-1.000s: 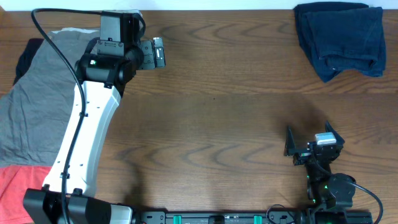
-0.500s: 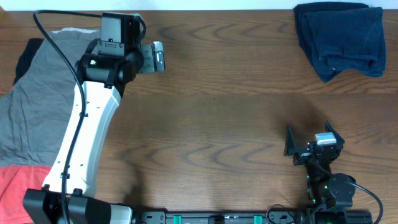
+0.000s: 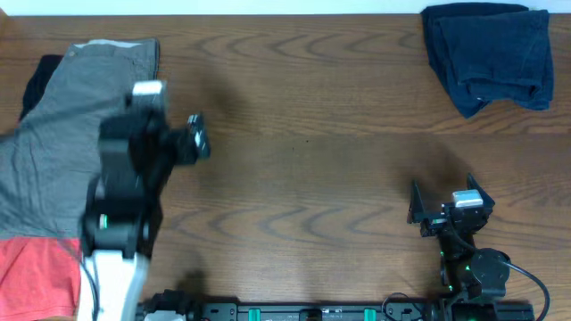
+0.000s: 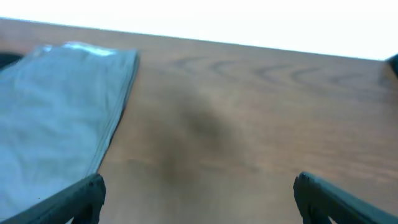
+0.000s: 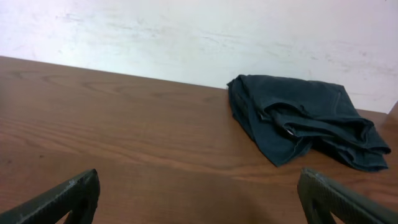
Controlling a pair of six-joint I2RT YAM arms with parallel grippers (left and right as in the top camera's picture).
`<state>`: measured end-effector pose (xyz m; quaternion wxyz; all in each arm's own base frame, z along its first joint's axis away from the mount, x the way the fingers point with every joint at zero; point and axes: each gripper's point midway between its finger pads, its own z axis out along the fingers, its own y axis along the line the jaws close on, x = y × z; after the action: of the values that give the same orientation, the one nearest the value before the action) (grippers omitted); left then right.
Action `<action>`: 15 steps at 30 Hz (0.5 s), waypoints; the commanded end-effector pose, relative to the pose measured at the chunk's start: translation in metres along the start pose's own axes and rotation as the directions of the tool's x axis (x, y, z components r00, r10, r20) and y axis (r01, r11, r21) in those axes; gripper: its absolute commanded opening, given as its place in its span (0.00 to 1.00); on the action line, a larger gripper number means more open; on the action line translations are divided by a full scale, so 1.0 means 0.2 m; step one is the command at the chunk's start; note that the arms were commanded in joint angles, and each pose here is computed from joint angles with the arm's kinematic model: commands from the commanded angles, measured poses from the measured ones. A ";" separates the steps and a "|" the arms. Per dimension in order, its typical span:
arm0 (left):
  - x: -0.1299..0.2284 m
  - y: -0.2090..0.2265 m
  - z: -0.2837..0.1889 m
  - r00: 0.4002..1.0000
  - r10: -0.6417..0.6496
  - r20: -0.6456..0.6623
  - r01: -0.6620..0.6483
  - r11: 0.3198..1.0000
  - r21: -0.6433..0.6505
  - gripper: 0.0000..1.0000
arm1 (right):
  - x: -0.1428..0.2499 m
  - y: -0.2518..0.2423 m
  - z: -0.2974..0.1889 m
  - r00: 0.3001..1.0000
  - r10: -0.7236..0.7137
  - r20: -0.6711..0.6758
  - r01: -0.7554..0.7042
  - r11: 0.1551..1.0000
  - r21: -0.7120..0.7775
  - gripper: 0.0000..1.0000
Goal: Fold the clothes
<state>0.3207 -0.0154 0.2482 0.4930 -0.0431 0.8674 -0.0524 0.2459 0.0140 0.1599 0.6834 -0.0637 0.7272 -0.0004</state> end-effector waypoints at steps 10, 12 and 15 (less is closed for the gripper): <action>0.39 0.06 -0.17 0.969 0.000 0.248 -0.010 0.999 0.043 0.98 | 0.00 0.01 0.00 1.000 0.011 0.000 -0.011 1.000 -0.006 0.99; 0.42 0.07 -0.18 0.958 0.000 0.286 -0.014 0.999 0.047 0.98 | 0.00 0.01 0.00 1.000 0.011 0.000 -0.011 1.000 -0.006 0.99; 0.45 0.07 -0.18 0.941 -0.001 0.339 -0.018 0.998 0.054 0.98 | 0.00 0.01 0.00 1.000 0.011 0.000 -0.011 1.000 -0.007 0.99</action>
<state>0.2457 -0.0115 0.1905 0.6199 -0.0367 0.7809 -0.0672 0.2459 0.0136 0.1599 0.6834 -0.0630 0.7273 -0.0011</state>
